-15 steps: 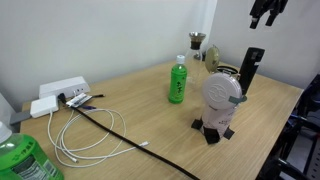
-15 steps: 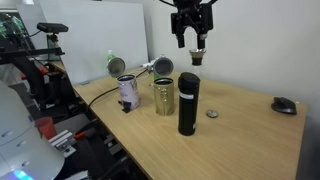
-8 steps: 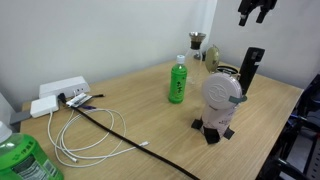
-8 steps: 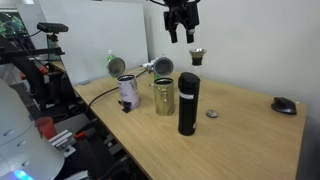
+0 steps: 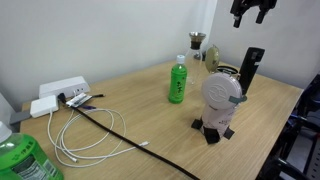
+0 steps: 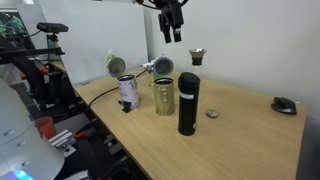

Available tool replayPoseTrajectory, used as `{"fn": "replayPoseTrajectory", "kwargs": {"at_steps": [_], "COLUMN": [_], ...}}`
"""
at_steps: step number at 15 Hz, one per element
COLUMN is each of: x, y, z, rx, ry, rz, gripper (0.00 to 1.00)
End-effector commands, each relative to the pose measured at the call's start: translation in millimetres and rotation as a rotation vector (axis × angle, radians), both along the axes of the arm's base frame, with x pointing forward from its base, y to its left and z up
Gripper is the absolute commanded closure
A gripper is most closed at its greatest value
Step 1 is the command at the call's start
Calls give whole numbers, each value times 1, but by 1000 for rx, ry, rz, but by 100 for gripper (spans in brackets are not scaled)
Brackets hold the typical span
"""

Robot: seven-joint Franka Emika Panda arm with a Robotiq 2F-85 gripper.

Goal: Close the lid of the light green container

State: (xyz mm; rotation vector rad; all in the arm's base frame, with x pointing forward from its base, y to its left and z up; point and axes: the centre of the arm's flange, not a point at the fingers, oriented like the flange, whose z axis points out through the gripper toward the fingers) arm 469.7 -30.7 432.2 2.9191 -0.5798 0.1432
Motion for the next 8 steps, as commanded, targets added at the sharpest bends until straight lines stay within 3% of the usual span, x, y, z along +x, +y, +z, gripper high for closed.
{"fn": "replayPoseTrajectory", "kwargs": {"at_steps": [1,8], "x": [-1,-4], "y": [18,59], "z": [4,-1], "rx": [-16,-11], "ry": [15,-16], "rz": [-29,62], "gripper": [0,0]}}
